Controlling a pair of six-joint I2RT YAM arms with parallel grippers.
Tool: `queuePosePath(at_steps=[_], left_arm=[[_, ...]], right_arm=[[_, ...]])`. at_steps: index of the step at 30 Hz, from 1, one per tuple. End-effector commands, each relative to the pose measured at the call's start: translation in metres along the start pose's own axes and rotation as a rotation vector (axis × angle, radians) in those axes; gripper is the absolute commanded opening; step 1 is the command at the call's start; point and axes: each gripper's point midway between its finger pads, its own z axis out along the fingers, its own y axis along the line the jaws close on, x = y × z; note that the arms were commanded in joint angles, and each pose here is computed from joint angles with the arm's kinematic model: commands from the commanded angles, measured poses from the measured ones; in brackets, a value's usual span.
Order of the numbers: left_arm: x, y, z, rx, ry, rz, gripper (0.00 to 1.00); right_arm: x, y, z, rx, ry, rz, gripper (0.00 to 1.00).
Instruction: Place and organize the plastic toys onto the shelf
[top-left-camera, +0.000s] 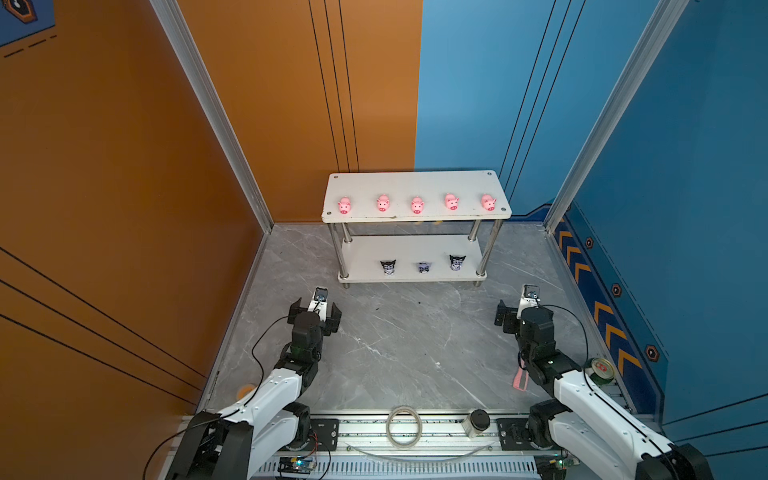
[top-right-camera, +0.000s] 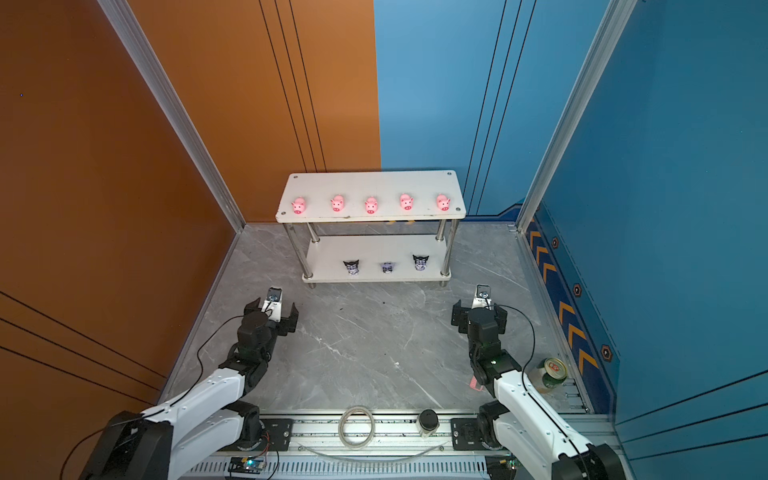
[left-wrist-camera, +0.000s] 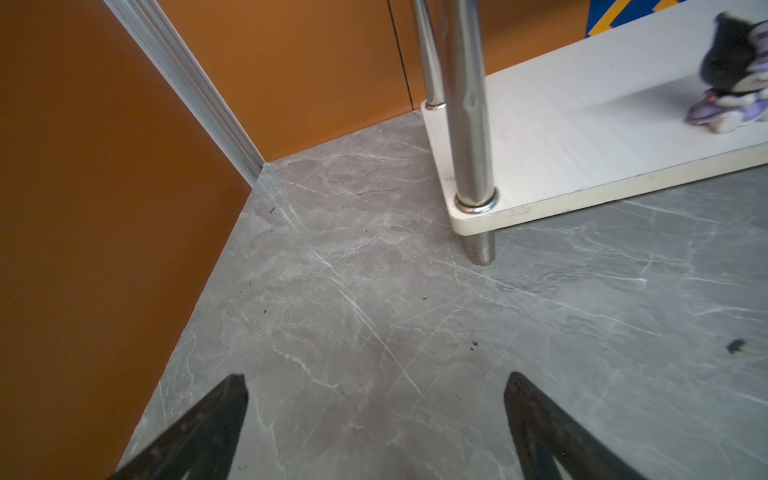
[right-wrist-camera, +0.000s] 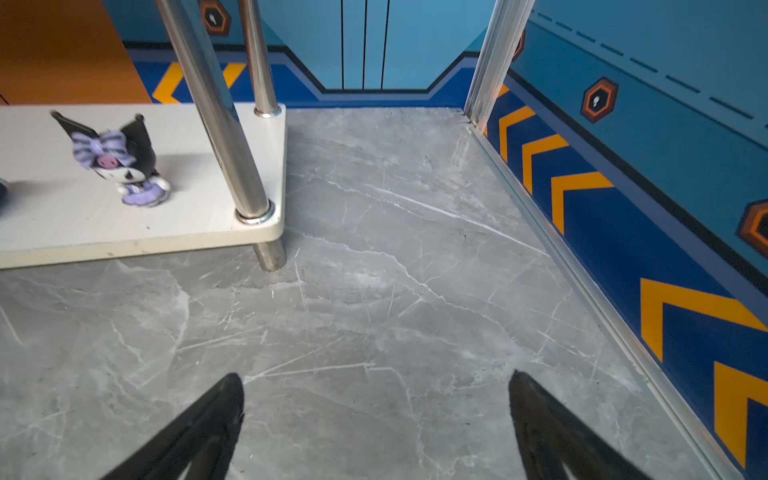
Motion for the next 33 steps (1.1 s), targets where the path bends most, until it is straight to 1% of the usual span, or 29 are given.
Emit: queuePosePath(at_steps=[1,3,7,8,10,11,13,15,17,18,19,20,22,24,25,27,31,33], left_arm=[[-0.008,-0.006,0.008,0.059,-0.047,-0.060,0.98],[-0.009,-0.006,0.016,0.057,-0.035,-0.053,0.98],[-0.012,-0.001,0.042,0.040,-0.012,-0.073,0.98],[-0.013,0.002,0.051,0.030,0.012,-0.080,0.98],[-0.006,-0.001,0.067,0.059,0.124,-0.081,0.98],[-0.006,-0.006,0.073,0.095,0.137,-0.083,0.98],[-0.005,-0.011,0.078,0.129,0.165,-0.097,0.98],[-0.010,-0.011,0.078,0.164,0.131,-0.156,0.98],[-0.013,-0.009,0.077,0.177,0.069,-0.212,0.98],[-0.001,-0.007,0.077,0.154,0.028,-0.227,0.98],[0.000,-0.001,0.077,0.111,-0.056,-0.256,0.98],[0.000,0.002,0.070,0.107,-0.083,-0.265,0.98],[0.007,0.006,0.064,0.090,-0.040,-0.276,0.98],[0.000,-0.002,0.070,0.134,-0.072,-0.264,0.98],[0.001,-0.008,0.072,0.172,-0.054,-0.251,0.98],[0.001,-0.013,0.075,0.201,-0.009,-0.231,0.98],[0.001,-0.011,0.079,0.187,-0.009,-0.241,0.98],[0.001,-0.011,0.079,0.187,-0.008,-0.240,0.98]], right_arm=[[0.005,-0.007,0.009,0.044,-0.012,0.010,1.00],[0.008,-0.014,0.014,0.090,0.021,0.022,1.00],[0.008,-0.015,0.025,0.095,0.043,0.019,1.00],[0.007,-0.017,0.028,0.102,0.046,0.019,1.00],[0.007,-0.019,0.036,0.102,0.061,0.019,1.00],[0.007,-0.020,0.040,0.097,0.070,0.023,1.00],[0.007,-0.019,0.048,0.074,0.093,0.026,1.00],[0.007,-0.016,0.055,0.060,0.107,0.019,1.00],[0.005,-0.014,0.059,0.052,0.102,0.016,1.00],[0.004,-0.014,0.062,0.052,0.101,0.017,1.00],[0.003,-0.013,0.064,0.050,0.102,0.018,1.00],[0.003,-0.013,0.066,0.049,0.106,0.017,1.00],[0.001,-0.011,0.069,0.038,0.103,0.016,1.00],[0.000,-0.011,0.073,0.037,0.102,0.015,1.00],[-0.002,-0.010,0.075,0.034,0.096,0.015,1.00],[-0.005,-0.008,0.080,0.033,0.083,0.013,1.00],[-0.013,-0.001,0.092,0.011,0.055,0.009,1.00],[-0.014,0.004,0.098,-0.003,0.070,-0.023,1.00]])
